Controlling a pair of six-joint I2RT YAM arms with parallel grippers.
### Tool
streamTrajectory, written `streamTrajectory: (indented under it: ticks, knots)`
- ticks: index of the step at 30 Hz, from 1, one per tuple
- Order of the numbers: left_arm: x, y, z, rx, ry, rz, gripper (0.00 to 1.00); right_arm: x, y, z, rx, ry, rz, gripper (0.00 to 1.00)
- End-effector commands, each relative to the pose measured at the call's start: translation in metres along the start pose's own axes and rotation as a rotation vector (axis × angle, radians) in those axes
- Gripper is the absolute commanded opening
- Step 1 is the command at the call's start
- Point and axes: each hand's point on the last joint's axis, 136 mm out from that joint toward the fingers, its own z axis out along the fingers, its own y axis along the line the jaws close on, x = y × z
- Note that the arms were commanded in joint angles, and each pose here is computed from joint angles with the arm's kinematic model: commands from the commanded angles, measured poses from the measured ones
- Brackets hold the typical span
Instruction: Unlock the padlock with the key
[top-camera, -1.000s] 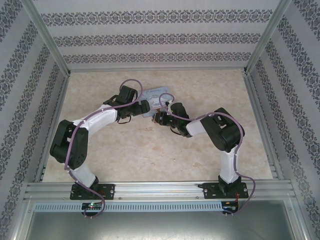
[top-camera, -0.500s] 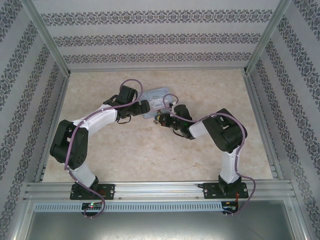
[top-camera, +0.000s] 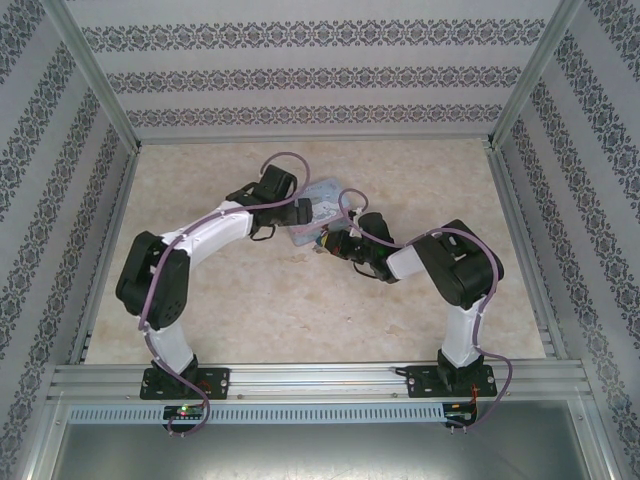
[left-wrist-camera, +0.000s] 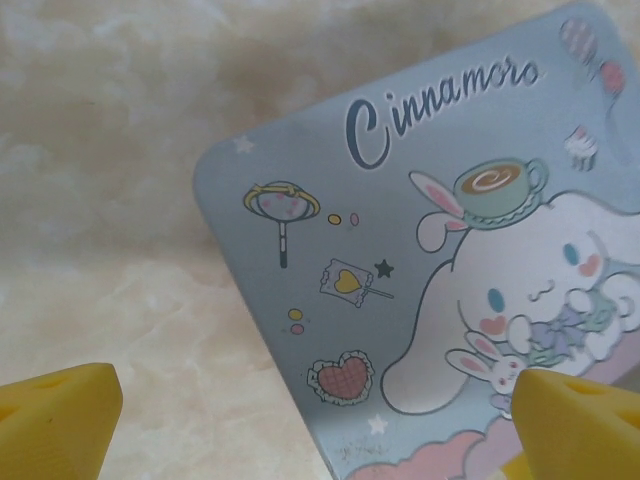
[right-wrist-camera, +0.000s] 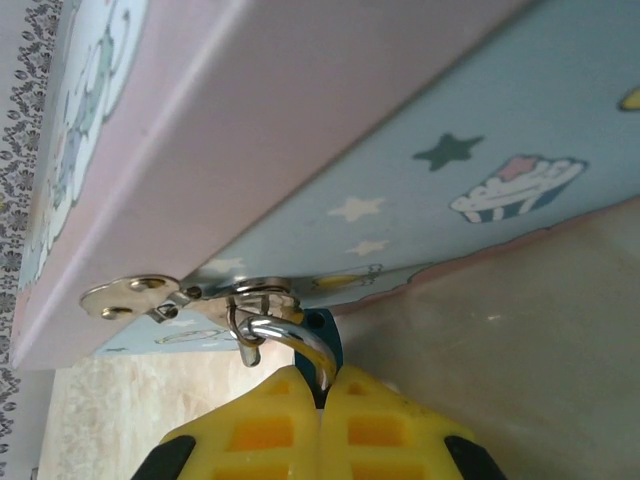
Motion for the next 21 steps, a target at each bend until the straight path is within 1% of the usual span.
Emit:
streamTrajectory:
  ticks: [1, 10, 21]
  knots:
    - [0.013, 0.009, 0.005, -0.120, 0.039, 0.100, 1.00, 0.016, -0.025, -0.007, 0.069, 0.048, 0.064, 0.00]
    - [0.030, 0.018, 0.019, -0.230, 0.084, 0.156, 1.00, 0.012, -0.031, -0.013, 0.077, 0.041, 0.096, 0.00]
    - [0.048, 0.020, 0.030, -0.264, 0.116, 0.202, 0.99, -0.007, -0.028, -0.017, 0.048, 0.007, 0.157, 0.00]
